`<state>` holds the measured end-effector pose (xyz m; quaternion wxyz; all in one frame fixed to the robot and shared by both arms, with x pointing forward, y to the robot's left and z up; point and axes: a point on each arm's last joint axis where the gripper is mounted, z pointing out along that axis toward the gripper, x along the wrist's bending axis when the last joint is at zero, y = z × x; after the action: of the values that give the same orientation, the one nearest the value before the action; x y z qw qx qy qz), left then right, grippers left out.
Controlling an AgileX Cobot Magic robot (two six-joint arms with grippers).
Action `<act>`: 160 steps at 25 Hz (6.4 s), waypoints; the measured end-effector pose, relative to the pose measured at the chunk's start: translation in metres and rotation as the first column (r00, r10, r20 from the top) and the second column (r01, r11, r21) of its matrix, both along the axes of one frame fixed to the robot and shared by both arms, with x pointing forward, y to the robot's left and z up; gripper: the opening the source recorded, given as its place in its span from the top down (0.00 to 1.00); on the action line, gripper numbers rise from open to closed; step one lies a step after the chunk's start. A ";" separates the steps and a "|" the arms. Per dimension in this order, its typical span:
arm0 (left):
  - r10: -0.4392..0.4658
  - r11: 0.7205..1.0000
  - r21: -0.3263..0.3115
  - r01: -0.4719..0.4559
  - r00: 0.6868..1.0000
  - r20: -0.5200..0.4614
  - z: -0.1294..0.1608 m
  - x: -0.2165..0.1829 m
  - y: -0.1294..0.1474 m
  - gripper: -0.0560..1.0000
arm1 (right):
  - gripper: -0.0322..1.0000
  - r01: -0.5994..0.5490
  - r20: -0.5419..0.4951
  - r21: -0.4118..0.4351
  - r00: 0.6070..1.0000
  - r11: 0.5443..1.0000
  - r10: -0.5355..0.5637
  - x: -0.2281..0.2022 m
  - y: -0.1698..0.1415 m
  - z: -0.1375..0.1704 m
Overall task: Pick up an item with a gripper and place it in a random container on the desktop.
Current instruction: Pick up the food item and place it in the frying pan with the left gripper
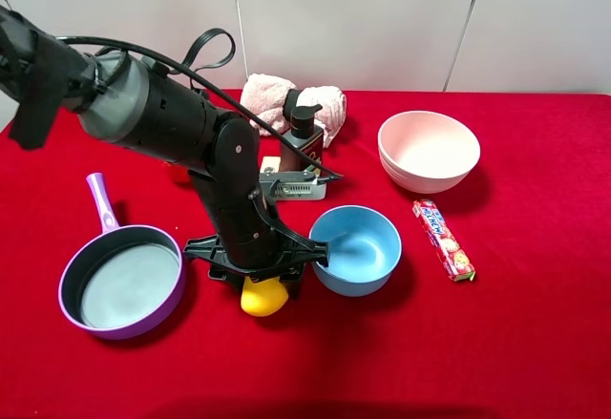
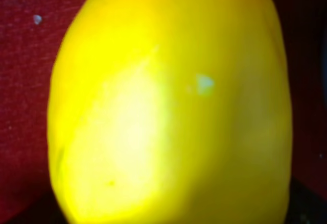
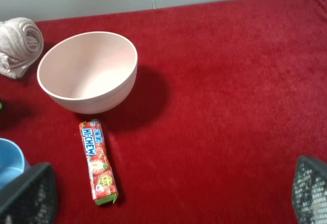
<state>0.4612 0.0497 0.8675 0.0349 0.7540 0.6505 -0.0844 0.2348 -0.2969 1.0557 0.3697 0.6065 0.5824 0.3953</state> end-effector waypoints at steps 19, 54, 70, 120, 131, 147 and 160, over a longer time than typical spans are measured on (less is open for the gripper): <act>0.032 0.999 0.007 -0.032 0.999 -0.023 0.003 -0.002 0.001 0.38 | 0.30 0.000 0.000 0.000 1.000 1.000 0.000 0.000 0.000 0.000; 0.024 1.000 0.010 -0.025 0.991 0.129 0.101 -0.005 0.019 0.38 | 0.30 0.000 0.000 0.000 1.000 1.000 0.000 0.000 0.000 0.000; -0.059 0.997 -0.040 0.070 0.972 0.229 0.150 0.015 0.000 0.38 | 0.30 0.000 0.000 0.000 1.000 1.000 0.000 0.000 0.000 0.000; 0.132 0.956 0.228 -0.184 0.965 0.225 0.098 -0.034 0.160 0.38 | 0.30 0.000 0.000 0.000 1.000 1.000 0.000 0.000 0.000 0.000; 0.110 0.968 0.214 -0.129 0.989 0.096 0.044 -0.018 0.141 0.38 | 0.30 0.000 0.000 0.000 1.000 1.000 0.000 0.000 0.000 0.000; 0.110 0.969 0.213 -0.125 0.990 0.083 0.038 -0.017 0.139 0.38 | 0.30 0.000 0.000 0.000 1.000 1.000 0.000 0.000 0.000 0.000; 0.109 0.969 0.212 -0.125 0.991 0.083 0.038 -0.017 0.139 0.02 | 0.30 0.000 0.000 0.000 1.000 1.000 0.000 0.000 0.000 0.000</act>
<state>0.4443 0.1889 0.9057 -0.0197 0.7161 0.6976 0.0160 0.2348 -0.2969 1.0557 0.3697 0.6065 0.5824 0.3953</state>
